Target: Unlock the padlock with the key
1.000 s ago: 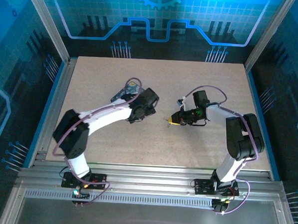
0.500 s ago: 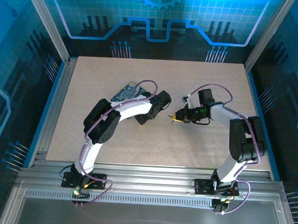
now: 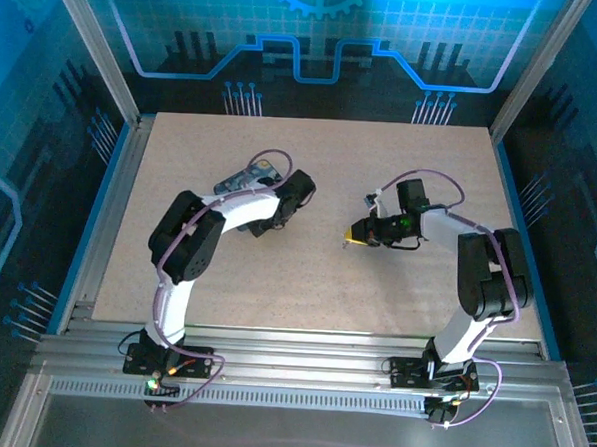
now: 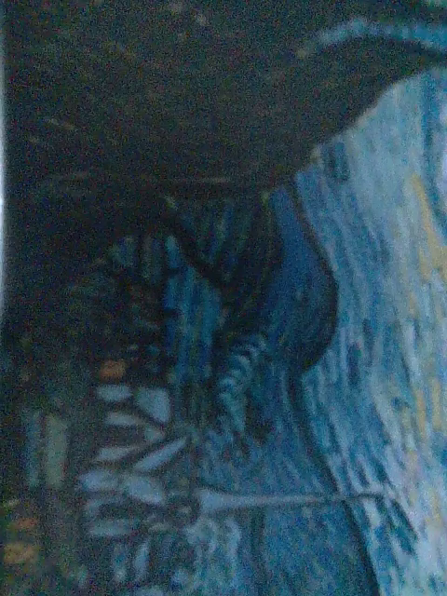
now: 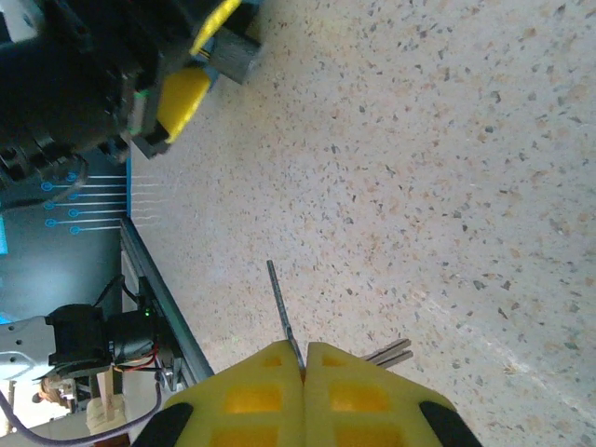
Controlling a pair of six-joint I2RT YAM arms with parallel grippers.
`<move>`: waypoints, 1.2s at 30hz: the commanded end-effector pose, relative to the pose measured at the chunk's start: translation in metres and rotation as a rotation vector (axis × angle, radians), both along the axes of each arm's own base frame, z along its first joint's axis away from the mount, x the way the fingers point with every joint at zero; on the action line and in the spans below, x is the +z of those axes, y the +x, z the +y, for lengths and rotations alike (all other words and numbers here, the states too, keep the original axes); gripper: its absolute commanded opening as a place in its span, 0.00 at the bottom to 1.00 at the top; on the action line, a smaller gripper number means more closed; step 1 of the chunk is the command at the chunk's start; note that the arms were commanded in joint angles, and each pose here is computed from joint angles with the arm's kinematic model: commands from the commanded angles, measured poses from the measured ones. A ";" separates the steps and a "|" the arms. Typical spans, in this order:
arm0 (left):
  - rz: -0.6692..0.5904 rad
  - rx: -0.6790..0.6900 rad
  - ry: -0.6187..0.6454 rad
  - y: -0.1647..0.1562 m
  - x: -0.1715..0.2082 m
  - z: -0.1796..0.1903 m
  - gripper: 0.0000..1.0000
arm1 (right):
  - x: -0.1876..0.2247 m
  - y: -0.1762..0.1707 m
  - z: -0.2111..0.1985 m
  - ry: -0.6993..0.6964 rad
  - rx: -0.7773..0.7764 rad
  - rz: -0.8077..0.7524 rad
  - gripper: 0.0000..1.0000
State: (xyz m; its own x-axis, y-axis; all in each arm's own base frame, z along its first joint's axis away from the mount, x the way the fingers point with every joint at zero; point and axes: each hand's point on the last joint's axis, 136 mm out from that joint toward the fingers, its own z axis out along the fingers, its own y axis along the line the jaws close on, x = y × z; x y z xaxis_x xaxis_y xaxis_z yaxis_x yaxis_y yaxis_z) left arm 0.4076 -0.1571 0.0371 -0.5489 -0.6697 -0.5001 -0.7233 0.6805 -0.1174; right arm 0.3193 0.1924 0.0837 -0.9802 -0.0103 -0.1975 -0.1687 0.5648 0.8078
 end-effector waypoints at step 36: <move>0.057 -0.124 -0.004 0.011 -0.025 0.010 0.40 | -0.003 0.001 0.005 0.018 0.004 0.032 0.00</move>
State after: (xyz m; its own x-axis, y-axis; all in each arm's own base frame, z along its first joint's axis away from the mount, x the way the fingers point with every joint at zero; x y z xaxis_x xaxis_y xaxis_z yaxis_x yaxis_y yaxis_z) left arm 0.4217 -0.1477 0.0155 -0.6399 -0.6047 -0.4741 -0.6544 0.7523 -0.0762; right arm 0.3203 0.1930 0.0728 -0.9864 -0.0033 -0.1644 -0.1372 0.5672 0.8120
